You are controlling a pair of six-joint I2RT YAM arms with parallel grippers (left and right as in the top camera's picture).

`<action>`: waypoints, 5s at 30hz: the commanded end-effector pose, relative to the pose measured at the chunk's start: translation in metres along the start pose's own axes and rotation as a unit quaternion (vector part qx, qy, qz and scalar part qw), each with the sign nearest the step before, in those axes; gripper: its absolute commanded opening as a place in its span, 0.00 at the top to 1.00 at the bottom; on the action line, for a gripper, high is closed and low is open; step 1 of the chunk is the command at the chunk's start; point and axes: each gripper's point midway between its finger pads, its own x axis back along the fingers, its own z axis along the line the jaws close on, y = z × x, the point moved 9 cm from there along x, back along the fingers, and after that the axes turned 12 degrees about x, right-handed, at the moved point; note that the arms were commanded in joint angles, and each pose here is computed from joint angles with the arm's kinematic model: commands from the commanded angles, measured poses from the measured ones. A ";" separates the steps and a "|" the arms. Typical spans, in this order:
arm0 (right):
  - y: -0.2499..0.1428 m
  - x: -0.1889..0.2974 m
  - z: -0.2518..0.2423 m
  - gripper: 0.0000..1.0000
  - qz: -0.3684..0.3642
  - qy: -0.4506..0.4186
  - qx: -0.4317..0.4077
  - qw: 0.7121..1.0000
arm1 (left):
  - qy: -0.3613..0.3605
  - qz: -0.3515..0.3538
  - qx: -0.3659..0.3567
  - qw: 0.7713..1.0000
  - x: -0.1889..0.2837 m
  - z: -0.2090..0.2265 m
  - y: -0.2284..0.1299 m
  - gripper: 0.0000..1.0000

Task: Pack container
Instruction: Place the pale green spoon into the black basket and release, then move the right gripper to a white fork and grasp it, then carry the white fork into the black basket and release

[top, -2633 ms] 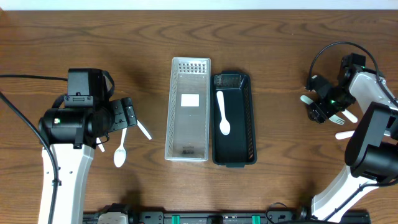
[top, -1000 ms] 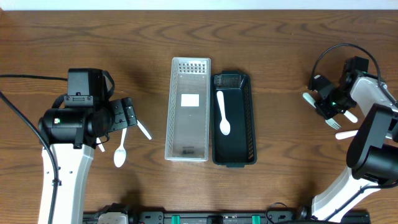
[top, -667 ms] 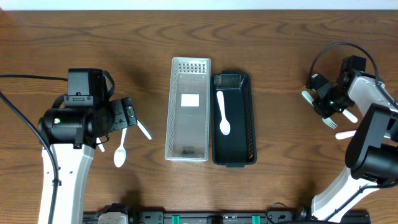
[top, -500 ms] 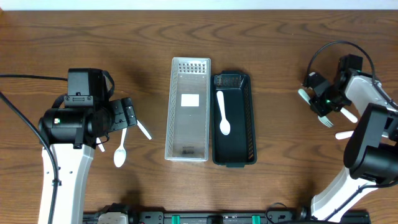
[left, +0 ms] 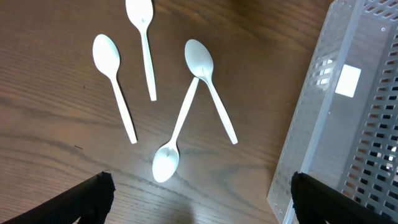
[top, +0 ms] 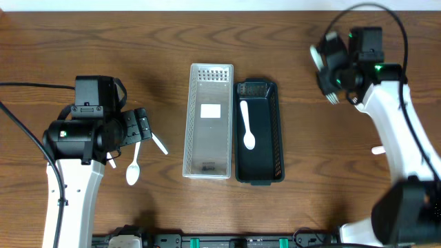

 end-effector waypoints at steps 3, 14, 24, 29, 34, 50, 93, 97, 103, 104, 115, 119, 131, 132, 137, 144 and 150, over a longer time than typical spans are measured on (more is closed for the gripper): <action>0.027 0.015 0.060 0.99 -0.008 0.009 -0.140 0.990 | 0.004 -0.008 0.007 1.000 0.003 0.000 0.004 0.07; 0.011 -0.032 0.155 0.99 0.137 0.040 -0.219 0.965 | 0.004 -0.008 0.007 1.000 0.003 0.000 0.004 0.07; -0.012 -0.075 0.176 0.76 0.217 0.054 -0.177 0.958 | 0.004 -0.008 0.007 1.000 0.003 0.000 0.004 0.07; -0.007 -0.075 0.175 0.55 0.200 0.066 -0.131 0.969 | 0.004 -0.009 0.007 1.000 0.003 0.000 0.004 0.07; 0.009 -0.063 0.167 0.55 0.164 0.076 -0.069 0.981 | 0.003 -0.010 0.007 1.000 0.003 0.000 0.005 0.07; -0.032 0.024 -0.088 0.33 0.089 -0.064 -0.013 0.994 | 0.014 -0.014 0.001 1.000 0.003 0.002 0.005 0.07; -0.195 -0.114 -0.122 0.14 0.259 0.122 -0.022 0.958 | 0.013 -0.015 0.002 1.000 0.003 0.002 0.006 0.07; -0.199 -0.115 -0.119 0.14 0.263 0.127 -0.024 0.956 | 0.013 -0.015 0.002 1.000 0.003 0.002 0.006 0.07; -0.199 -0.115 -0.119 0.25 0.263 0.126 -0.024 0.956 | 0.013 -0.015 0.002 1.000 0.003 0.002 0.006 0.07; -0.199 -0.115 -0.119 0.29 0.263 0.127 -0.025 0.956 | 0.013 -0.015 0.002 1.000 0.003 0.002 0.006 0.07; -0.198 -0.115 -0.118 0.70 0.265 0.123 -0.041 0.956 | 0.013 -0.015 0.002 1.000 0.003 0.002 0.006 0.07; -0.198 -0.115 -0.118 0.79 0.265 0.123 -0.041 0.956 | 0.013 -0.015 0.002 1.000 0.003 0.002 0.006 0.07; -0.193 -0.118 -0.114 0.93 0.257 0.125 -0.051 0.957 | 0.013 -0.015 0.002 1.000 0.003 0.002 0.006 0.06; -0.190 -0.119 -0.114 0.94 0.254 0.119 -0.065 0.958 | 0.013 -0.015 0.002 1.000 0.003 0.002 0.006 0.07; -0.162 -0.111 -0.115 0.99 0.234 0.084 -0.090 0.965 | 0.013 -0.015 0.002 1.000 0.003 0.002 0.006 0.07; -0.080 -0.053 -0.104 0.99 0.150 0.009 -0.116 0.982 | 0.013 -0.015 0.002 1.000 0.003 0.002 0.006 0.07; -0.012 0.015 -0.051 0.99 0.077 -0.039 -0.139 0.986 | 0.013 -0.015 0.002 1.000 0.003 0.002 0.006 0.07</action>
